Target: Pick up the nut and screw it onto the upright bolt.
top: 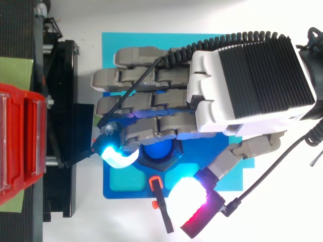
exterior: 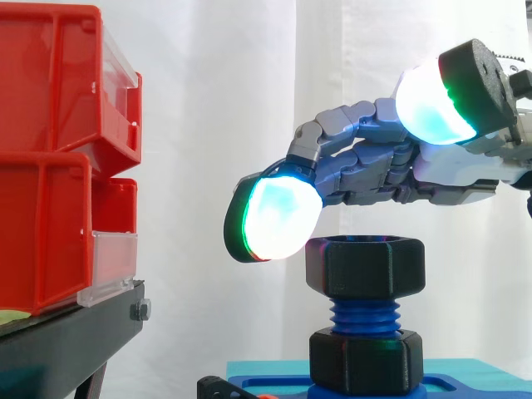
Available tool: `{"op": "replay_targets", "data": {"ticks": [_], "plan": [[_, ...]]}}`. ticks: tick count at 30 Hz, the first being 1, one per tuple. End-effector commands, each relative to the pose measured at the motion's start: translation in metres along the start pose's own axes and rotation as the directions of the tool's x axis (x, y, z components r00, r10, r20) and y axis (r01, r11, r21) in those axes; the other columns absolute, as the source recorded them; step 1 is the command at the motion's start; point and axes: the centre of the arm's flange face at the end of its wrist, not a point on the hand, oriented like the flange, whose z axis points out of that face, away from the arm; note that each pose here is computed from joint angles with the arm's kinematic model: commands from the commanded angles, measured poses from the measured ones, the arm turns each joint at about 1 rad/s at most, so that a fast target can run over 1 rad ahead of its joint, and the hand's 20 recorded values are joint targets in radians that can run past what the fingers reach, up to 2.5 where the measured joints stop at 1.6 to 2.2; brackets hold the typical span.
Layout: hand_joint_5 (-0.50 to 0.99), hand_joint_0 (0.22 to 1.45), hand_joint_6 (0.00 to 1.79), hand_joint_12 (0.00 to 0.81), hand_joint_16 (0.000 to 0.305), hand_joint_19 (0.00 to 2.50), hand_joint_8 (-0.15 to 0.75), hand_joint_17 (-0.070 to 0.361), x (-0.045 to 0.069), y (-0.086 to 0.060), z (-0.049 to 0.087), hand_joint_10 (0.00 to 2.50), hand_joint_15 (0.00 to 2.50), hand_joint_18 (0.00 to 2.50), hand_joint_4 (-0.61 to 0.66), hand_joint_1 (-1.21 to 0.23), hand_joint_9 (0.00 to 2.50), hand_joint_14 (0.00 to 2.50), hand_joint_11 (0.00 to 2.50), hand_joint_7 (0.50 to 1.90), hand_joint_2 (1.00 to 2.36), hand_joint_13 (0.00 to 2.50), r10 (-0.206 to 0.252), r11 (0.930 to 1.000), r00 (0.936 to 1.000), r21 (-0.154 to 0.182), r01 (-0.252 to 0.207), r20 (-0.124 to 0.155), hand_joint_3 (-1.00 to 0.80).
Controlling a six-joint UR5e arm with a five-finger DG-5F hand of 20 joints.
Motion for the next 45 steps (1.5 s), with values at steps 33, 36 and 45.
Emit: {"op": "replay_targets", "data": {"ticks": [33, 36, 45], "plan": [[-0.05, 0.48, 0.50, 0.301, 0.036, 0.00, 0.247, 0.080, -0.017, -0.048, -0.025, 0.00, 0.00, 0.00, 0.25, -0.27, 0.48, 0.00, 0.00, 1.04, 1.00, 0.21, -0.027, 0.9977, 0.9994, 0.062, 0.028, -0.023, -0.50], [-0.04, 0.49, 0.50, 0.295, 0.035, 0.00, 0.246, 0.078, -0.019, -0.052, -0.028, 0.00, 0.00, 0.00, 0.25, -0.27, 0.51, 0.00, 0.00, 1.08, 1.00, 0.24, -0.027, 0.9975, 0.9994, 0.065, 0.028, -0.022, -0.50], [-0.06, 0.49, 0.50, 0.278, 0.031, 0.00, 0.242, 0.071, -0.021, -0.055, -0.029, 0.00, 0.00, 0.00, 0.25, -0.29, 0.60, 0.00, 0.00, 1.03, 1.00, 0.30, -0.028, 0.9975, 0.9994, 0.065, 0.029, -0.018, -0.50]]}}
